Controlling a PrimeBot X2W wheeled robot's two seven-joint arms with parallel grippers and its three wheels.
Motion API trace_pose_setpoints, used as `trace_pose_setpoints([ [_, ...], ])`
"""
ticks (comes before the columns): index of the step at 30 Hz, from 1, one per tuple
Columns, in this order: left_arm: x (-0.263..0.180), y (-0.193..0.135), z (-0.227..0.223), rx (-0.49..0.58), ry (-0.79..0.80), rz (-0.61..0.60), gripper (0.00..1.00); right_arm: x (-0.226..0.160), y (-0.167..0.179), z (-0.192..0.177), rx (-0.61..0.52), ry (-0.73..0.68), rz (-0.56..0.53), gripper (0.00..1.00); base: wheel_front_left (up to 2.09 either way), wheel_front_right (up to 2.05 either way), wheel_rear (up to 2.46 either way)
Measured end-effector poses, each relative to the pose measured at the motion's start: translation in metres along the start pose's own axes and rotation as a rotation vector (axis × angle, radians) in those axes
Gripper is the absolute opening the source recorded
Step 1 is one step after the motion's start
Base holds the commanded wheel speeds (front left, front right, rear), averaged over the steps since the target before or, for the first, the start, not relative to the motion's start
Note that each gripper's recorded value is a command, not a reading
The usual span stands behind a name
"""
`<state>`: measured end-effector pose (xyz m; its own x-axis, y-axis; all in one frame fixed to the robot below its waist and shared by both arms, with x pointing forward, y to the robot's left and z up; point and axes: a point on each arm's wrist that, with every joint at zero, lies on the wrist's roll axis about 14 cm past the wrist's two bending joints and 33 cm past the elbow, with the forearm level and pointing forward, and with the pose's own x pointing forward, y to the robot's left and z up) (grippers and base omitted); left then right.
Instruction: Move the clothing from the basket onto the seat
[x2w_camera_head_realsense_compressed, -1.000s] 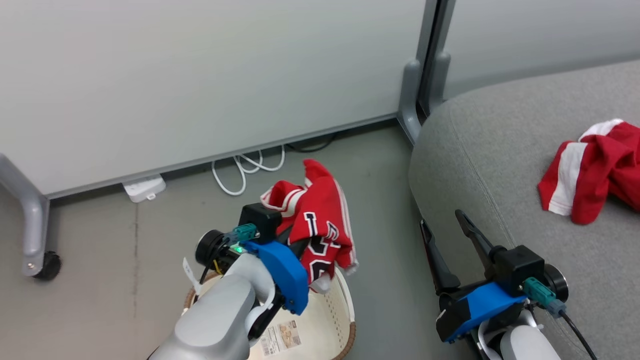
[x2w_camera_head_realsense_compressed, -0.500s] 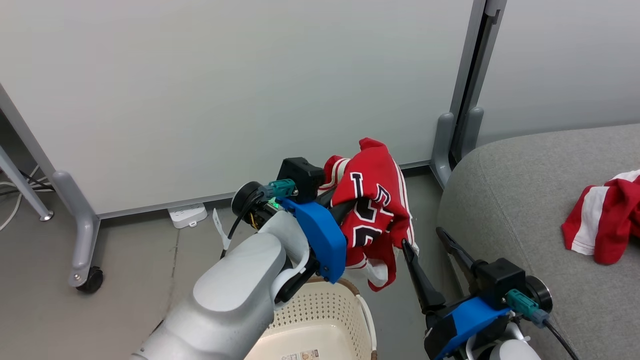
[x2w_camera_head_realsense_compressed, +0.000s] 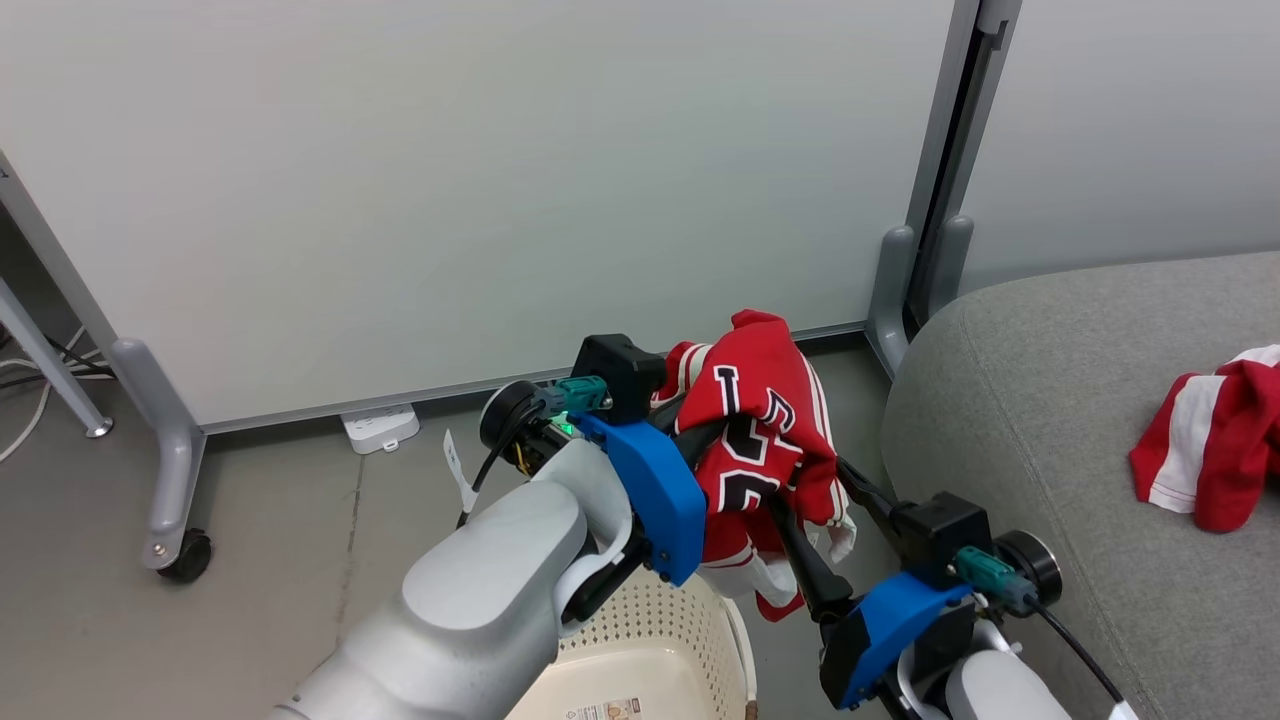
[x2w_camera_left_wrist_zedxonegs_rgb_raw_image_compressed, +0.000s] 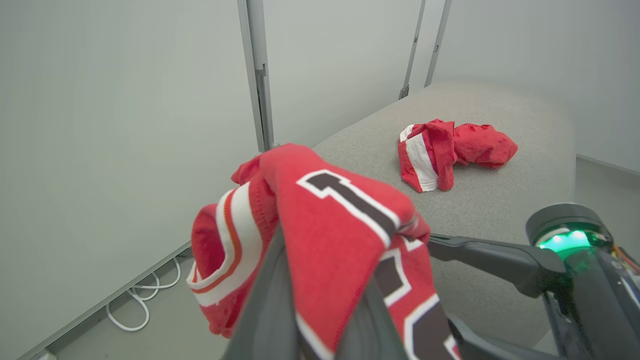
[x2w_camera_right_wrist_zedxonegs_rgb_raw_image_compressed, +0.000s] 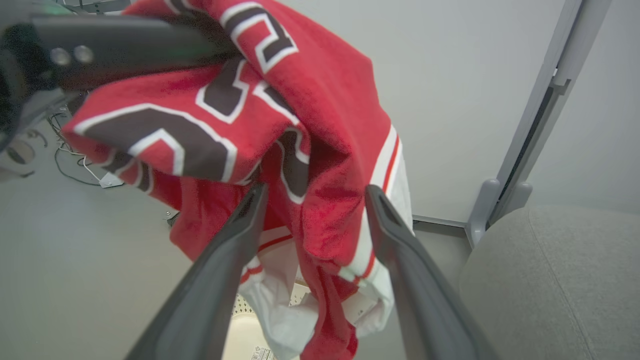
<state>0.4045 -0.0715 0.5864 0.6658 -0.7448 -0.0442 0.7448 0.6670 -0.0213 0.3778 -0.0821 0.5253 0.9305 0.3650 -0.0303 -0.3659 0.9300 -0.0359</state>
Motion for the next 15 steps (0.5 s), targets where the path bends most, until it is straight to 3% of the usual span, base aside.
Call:
trace_pose_setpoints([
  [13, 0.004, -0.005, -0.004, -0.004, 0.013, -0.022, 0.0, 0.043, 0.001, -0.003, -0.06, 0.089, 0.06, 1.0, 0.0, 0.0, 0.0],
  [14, 0.004, -0.005, -0.004, -0.005, 0.015, -0.023, 0.0, 0.045, 0.002, -0.004, -0.059, 0.096, 0.064, 0.41, 0.0, 0.0, 0.0],
  [15, 0.004, -0.005, -0.005, -0.008, 0.016, -0.022, 0.0, 0.047, 0.002, -0.004, -0.059, 0.097, 0.067, 0.0, 0.0, 0.0, 0.0],
])
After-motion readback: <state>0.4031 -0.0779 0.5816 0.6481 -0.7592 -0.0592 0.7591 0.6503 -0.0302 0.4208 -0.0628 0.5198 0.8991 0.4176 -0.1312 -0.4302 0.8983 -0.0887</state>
